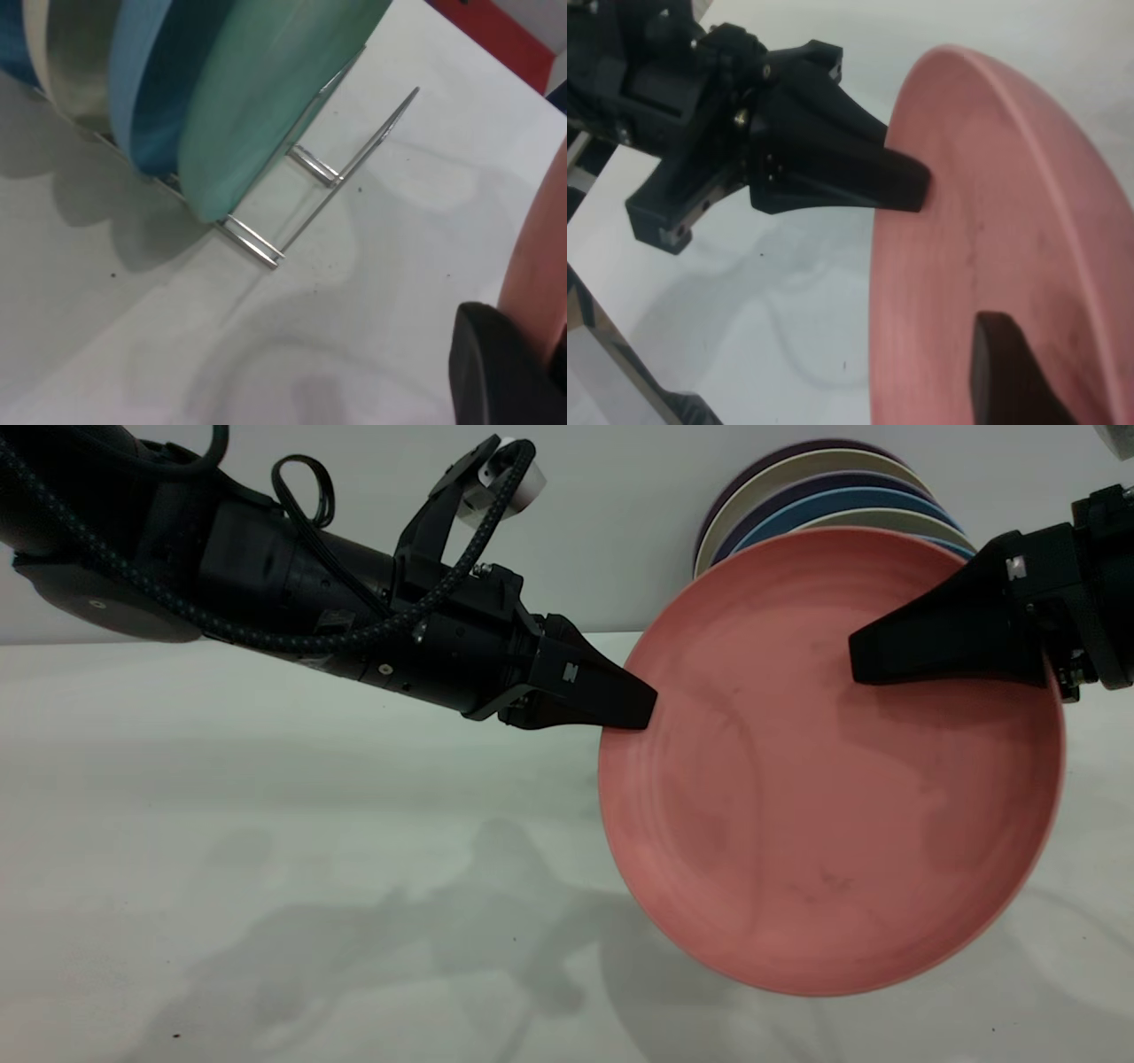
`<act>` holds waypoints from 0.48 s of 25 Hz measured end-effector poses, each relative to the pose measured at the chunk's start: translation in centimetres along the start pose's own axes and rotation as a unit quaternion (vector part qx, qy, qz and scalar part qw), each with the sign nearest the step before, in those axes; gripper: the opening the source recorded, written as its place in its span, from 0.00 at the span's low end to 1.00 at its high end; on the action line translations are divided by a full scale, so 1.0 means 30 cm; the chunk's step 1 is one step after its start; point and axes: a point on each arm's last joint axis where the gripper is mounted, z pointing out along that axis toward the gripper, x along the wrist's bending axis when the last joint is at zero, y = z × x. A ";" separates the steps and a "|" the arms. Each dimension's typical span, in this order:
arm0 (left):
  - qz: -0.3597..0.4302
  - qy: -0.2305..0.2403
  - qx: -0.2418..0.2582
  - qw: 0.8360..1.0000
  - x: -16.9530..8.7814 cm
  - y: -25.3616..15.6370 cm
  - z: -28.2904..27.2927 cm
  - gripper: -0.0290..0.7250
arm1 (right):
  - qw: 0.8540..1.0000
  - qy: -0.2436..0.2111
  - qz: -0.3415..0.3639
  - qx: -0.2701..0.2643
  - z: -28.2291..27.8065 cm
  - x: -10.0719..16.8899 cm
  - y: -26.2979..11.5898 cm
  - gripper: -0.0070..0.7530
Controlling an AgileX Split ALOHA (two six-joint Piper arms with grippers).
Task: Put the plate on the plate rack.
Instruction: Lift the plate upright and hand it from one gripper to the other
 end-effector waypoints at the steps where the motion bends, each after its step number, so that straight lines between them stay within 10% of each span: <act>1: 0.000 -0.003 -0.001 1.000 -0.002 0.000 0.000 0.06 | 1.000 -0.001 0.000 0.000 0.000 0.000 0.000 0.31; 12: -0.007 -0.009 -0.004 1.000 -0.004 0.002 -0.002 0.08 | 1.000 -0.022 -0.004 0.007 0.000 -0.013 -0.004 0.21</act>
